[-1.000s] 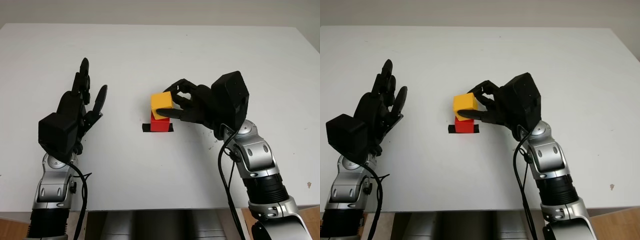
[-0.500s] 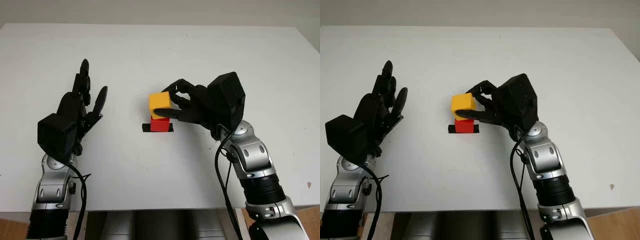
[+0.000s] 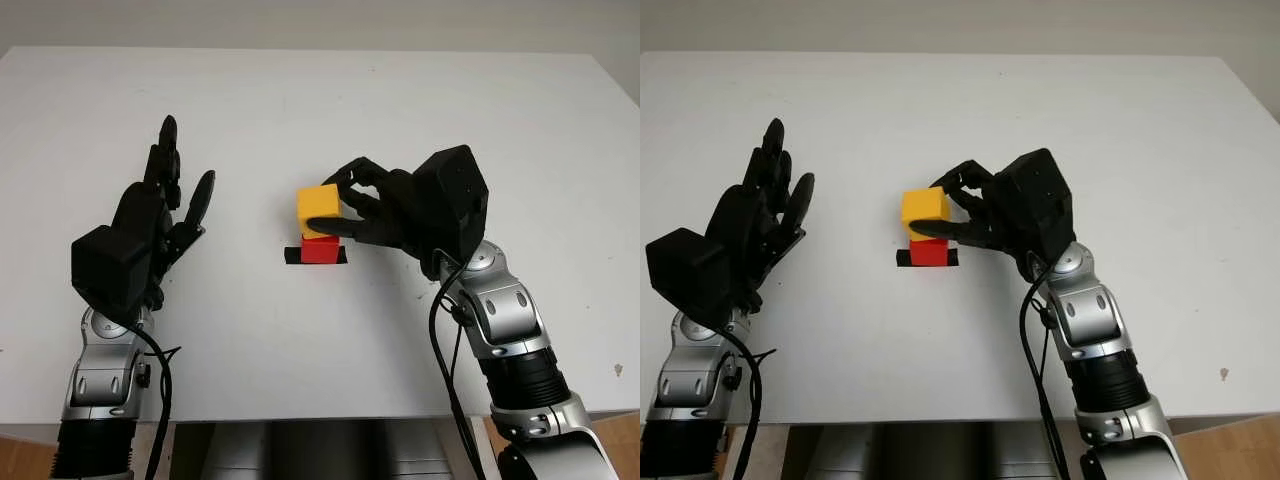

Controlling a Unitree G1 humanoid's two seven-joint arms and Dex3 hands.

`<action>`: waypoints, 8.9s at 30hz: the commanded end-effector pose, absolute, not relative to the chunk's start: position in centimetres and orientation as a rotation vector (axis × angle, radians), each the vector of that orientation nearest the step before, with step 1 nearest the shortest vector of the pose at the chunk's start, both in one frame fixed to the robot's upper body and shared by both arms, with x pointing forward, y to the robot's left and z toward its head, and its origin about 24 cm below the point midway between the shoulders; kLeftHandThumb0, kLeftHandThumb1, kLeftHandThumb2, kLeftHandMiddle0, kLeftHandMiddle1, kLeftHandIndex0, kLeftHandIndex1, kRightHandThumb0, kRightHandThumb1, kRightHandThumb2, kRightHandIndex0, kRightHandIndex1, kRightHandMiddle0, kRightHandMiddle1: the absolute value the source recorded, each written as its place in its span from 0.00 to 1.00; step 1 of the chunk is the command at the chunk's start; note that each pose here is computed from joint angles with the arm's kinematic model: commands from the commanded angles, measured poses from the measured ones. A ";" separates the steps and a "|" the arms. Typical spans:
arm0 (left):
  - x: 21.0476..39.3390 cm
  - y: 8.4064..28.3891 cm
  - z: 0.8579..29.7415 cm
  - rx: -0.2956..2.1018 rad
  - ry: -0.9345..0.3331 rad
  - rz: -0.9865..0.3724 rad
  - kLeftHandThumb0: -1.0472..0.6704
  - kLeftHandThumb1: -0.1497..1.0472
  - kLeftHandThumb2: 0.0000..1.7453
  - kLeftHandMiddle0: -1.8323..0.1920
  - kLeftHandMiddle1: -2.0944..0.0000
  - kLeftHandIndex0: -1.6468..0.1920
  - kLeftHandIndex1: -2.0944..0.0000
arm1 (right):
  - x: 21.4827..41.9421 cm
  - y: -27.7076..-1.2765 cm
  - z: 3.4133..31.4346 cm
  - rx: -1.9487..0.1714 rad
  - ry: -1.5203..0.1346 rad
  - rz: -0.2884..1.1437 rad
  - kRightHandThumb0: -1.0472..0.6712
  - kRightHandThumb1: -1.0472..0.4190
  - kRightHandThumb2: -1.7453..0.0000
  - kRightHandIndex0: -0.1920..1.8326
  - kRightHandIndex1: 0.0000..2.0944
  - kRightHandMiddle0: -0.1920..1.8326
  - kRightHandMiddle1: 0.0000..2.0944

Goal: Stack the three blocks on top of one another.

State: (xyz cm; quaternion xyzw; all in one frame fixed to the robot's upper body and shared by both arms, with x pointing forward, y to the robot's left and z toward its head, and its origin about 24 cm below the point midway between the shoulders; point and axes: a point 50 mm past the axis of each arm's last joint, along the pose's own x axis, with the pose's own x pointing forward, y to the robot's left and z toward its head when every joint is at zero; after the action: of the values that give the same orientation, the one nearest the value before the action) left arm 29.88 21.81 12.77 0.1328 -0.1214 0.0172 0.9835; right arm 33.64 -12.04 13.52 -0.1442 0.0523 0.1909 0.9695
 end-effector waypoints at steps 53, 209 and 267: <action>29.5 22.0 12.7 0.288 -0.247 0.037 0.22 1.00 0.29 0.97 0.97 0.96 0.97 | 30.8 -14.6 20.5 -0.349 -0.267 0.541 0.20 0.07 0.97 0.06 0.02 0.06 0.27; 29.3 21.9 12.6 0.290 -0.237 0.040 0.22 1.00 0.29 0.98 0.97 0.97 0.98 | 34.9 -14.0 18.3 -0.070 -0.048 0.552 0.36 0.01 0.97 0.22 0.01 0.16 0.89; 29.1 21.7 12.6 0.282 -0.244 0.047 0.23 1.00 0.30 0.98 0.98 0.97 0.98 | 36.5 -14.3 16.9 -0.273 0.004 0.580 0.33 0.04 0.97 0.23 0.02 0.23 0.84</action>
State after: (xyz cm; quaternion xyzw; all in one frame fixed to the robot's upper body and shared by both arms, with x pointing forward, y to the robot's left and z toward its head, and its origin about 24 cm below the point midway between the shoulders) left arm 29.40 21.75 12.29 0.1403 -0.1124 0.0230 0.9834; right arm 36.64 -14.08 16.86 -0.1310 0.0046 0.2851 0.9495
